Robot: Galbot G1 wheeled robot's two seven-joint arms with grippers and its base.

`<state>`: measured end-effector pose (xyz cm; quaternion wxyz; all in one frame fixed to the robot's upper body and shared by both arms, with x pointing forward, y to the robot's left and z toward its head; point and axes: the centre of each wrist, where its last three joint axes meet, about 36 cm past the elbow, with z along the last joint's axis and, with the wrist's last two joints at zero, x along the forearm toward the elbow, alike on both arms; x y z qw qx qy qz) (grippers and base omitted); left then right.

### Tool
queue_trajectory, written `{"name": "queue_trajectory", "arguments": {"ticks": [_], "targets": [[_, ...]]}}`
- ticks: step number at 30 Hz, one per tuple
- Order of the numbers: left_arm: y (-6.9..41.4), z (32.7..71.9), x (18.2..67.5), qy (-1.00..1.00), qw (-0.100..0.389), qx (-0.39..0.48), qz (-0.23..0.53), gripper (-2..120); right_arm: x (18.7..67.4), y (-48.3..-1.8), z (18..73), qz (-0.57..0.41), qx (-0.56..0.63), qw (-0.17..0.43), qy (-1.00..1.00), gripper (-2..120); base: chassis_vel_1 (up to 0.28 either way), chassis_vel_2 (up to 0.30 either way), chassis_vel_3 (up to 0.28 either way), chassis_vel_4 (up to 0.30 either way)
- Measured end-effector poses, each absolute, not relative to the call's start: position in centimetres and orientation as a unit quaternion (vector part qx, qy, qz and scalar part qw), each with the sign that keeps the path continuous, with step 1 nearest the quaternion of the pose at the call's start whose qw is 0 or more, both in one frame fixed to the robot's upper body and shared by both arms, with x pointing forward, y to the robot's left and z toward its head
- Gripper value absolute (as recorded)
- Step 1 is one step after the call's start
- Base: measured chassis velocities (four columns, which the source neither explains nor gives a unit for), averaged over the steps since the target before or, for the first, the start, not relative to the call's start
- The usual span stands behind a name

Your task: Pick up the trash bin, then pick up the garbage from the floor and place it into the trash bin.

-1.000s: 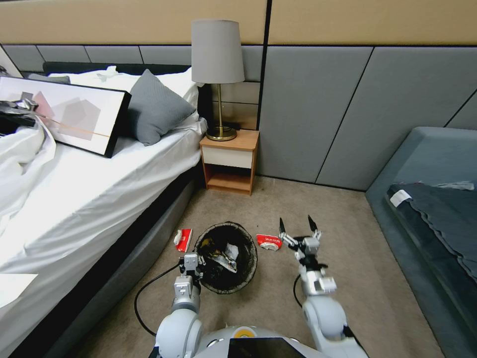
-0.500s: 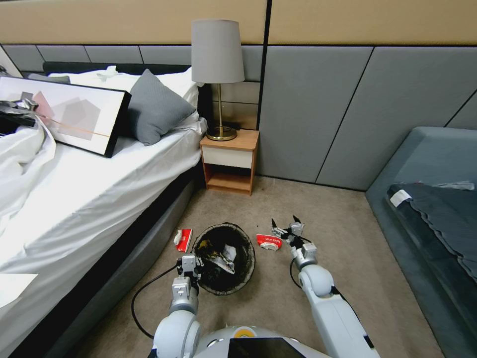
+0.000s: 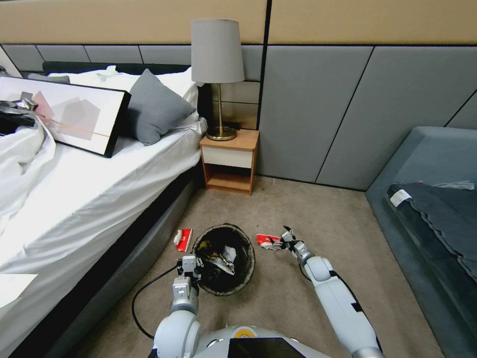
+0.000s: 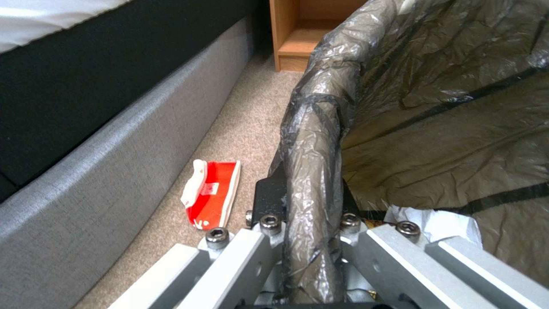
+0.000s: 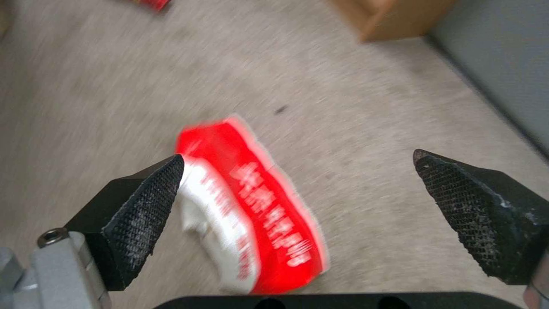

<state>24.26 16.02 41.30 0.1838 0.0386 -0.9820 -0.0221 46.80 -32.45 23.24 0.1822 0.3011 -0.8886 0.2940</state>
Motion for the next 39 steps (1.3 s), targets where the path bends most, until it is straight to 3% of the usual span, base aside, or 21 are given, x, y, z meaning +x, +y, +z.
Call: {"name": "queue_trajectory", "arguments": {"ticks": [18,31,35,39], "targets": [[15.7,41.1,24.2,-0.982,0.185,0.037,-0.022,1,47.2,-32.3,18.9,0.276,0.306,0.215,-0.885,100,0.000,0.000,0.000,0.000],[15.5,40.5,23.9,-0.981,0.189,0.034,-0.023,1,50.1,-31.4,17.4,0.257,0.267,0.232,-0.899,100,0.000,0.000,0.000,0.000],[15.4,40.3,23.8,-0.981,0.191,0.034,-0.024,1,50.6,-31.4,17.2,0.247,0.261,0.237,-0.903,98,0.000,0.000,0.000,0.000],[15.3,40.3,23.7,-0.981,0.192,0.034,-0.025,1,50.7,-31.3,16.6,0.231,0.256,0.247,-0.906,81,0.000,0.000,0.000,0.000]]}}
